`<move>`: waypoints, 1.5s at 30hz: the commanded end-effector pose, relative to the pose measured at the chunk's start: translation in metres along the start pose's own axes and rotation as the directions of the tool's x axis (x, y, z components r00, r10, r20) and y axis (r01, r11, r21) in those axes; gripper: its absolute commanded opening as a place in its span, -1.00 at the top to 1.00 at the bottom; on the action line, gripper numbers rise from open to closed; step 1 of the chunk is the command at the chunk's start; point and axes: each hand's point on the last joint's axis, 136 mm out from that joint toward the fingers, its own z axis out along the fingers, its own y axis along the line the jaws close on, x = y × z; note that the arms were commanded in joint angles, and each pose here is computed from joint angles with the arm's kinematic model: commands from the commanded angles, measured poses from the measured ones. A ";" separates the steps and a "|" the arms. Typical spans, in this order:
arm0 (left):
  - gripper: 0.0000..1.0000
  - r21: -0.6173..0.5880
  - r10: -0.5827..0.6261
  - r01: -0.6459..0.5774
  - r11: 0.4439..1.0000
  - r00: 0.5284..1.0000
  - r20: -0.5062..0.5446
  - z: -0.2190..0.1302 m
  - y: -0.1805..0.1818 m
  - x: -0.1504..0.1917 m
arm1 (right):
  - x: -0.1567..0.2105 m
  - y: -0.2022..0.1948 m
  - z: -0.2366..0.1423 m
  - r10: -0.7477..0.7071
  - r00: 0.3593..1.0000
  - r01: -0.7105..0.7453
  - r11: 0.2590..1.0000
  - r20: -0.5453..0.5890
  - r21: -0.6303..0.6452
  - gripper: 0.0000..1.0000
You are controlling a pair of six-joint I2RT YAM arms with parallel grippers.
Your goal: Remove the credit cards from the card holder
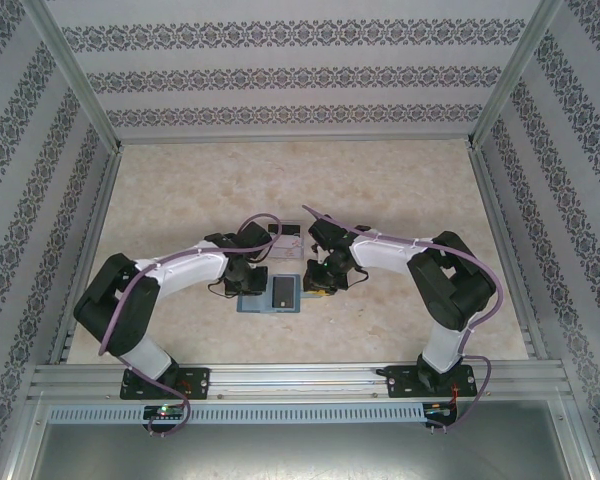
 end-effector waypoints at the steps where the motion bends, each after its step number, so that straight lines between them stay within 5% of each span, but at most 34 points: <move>1: 0.92 -0.136 0.032 -0.039 0.990 0.998 -0.051 0.002 0.028 0.009 | 0.015 -0.040 0.017 0.038 0.998 -0.029 0.988 -0.055 0.154 0.53; 11: 0.43 -0.256 0.053 -0.067 0.964 0.997 -0.064 -0.013 0.046 0.008 | 0.015 -0.038 0.014 0.035 0.998 -0.027 0.988 -0.051 0.154 0.53; 23: 0.33 -0.269 0.079 -0.071 0.961 0.997 0.019 -0.060 0.041 -0.010 | 0.011 -0.030 -0.001 0.022 1.000 -0.020 0.989 -0.018 0.144 0.52; 30: 0.43 -0.137 0.063 -0.050 0.989 0.994 0.089 -0.079 0.014 -0.020 | 0.009 -0.021 -0.014 0.010 1.000 -0.012 0.992 0.012 0.128 0.52; 34: 0.52 0.045 0.029 -0.034 0.998 0.994 0.110 -0.080 -0.019 -0.025 | 0.008 -0.013 -0.020 0.005 1.000 -0.007 0.993 0.024 0.115 0.52; 40: 0.69 0.324 -0.044 0.024 0.946 0.997 0.056 -0.061 -0.070 -0.027 | 0.007 0.000 -0.021 0.006 0.999 -0.008 0.998 0.032 0.067 0.52; 45: 0.78 0.375 -0.066 0.055 0.925 0.998 0.017 -0.043 -0.080 -0.026 | 0.007 0.010 -0.019 0.019 0.999 -0.019 1.000 0.033 0.013 0.56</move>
